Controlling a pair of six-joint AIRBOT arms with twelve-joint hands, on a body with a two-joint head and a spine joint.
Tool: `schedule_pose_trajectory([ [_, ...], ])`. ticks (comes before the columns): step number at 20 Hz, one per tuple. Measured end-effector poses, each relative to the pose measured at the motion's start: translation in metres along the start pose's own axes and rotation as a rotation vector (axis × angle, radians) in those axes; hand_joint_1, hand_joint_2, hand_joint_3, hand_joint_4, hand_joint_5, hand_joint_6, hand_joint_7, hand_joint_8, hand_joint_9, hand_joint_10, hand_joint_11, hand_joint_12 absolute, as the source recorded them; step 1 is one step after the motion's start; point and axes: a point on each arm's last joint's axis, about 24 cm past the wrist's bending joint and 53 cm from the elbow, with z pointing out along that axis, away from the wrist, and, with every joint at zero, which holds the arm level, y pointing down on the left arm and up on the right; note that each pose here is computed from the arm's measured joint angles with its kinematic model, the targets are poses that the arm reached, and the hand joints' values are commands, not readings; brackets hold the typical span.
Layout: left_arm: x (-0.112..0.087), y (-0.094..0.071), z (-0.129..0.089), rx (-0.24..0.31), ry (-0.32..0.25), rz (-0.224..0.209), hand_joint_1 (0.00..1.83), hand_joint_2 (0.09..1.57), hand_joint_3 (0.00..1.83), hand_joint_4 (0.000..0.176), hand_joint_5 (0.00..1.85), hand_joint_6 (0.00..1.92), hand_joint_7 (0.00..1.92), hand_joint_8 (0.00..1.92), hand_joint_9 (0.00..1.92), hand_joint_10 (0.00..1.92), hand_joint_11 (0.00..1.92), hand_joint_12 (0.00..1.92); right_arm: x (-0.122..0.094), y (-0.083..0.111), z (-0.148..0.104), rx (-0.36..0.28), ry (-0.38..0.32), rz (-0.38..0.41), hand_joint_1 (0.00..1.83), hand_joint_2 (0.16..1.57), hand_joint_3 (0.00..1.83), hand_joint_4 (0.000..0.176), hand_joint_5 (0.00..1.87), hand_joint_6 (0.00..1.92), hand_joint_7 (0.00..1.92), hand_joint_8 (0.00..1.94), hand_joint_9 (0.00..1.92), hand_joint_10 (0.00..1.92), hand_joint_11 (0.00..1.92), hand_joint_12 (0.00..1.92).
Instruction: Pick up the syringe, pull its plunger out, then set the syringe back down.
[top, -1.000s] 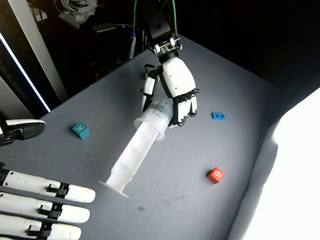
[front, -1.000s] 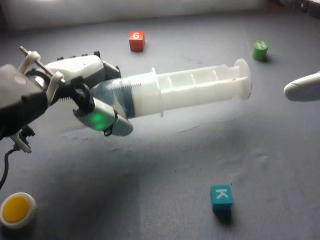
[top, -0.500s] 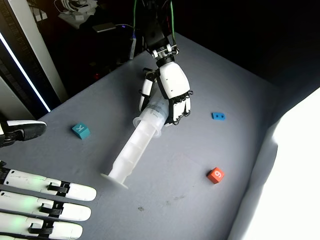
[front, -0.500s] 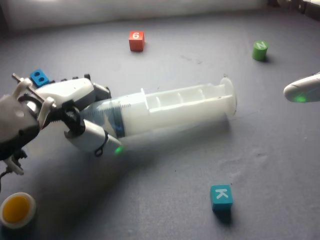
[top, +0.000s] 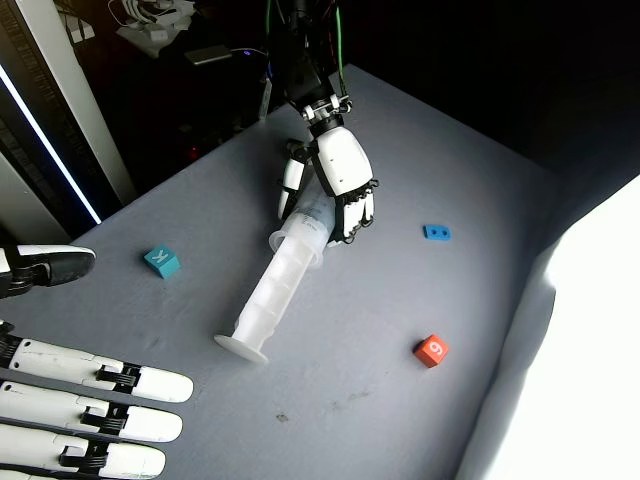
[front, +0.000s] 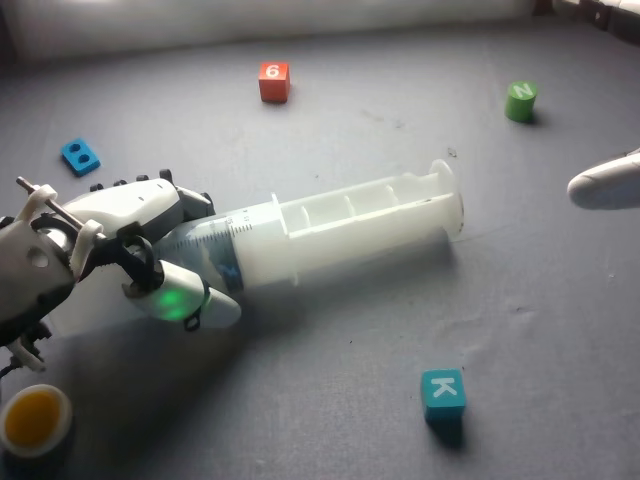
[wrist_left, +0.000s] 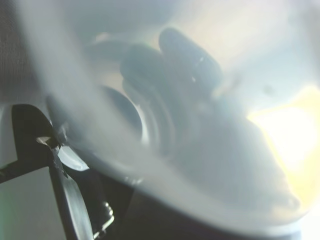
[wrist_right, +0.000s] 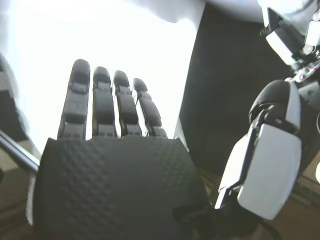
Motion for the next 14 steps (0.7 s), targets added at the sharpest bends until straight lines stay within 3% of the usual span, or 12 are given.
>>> schedule_pose_trajectory([
  [14, 0.001, -0.0014, 0.0002, 0.005, 0.001, 0.005, 1.35, 1.18, 0.0, 0.0, 0.85, 1.11, 0.88, 1.18, 0.73, 1.43, 0.4, 1.38, 0.002, 0.0008, 0.0, -0.004, 0.005, -0.01, 0.42, 0.73, 0.0, 0.0, 0.0, 0.0, 0.04, 0.0, 0.06, 0.01, 0.0, 0.29],
])
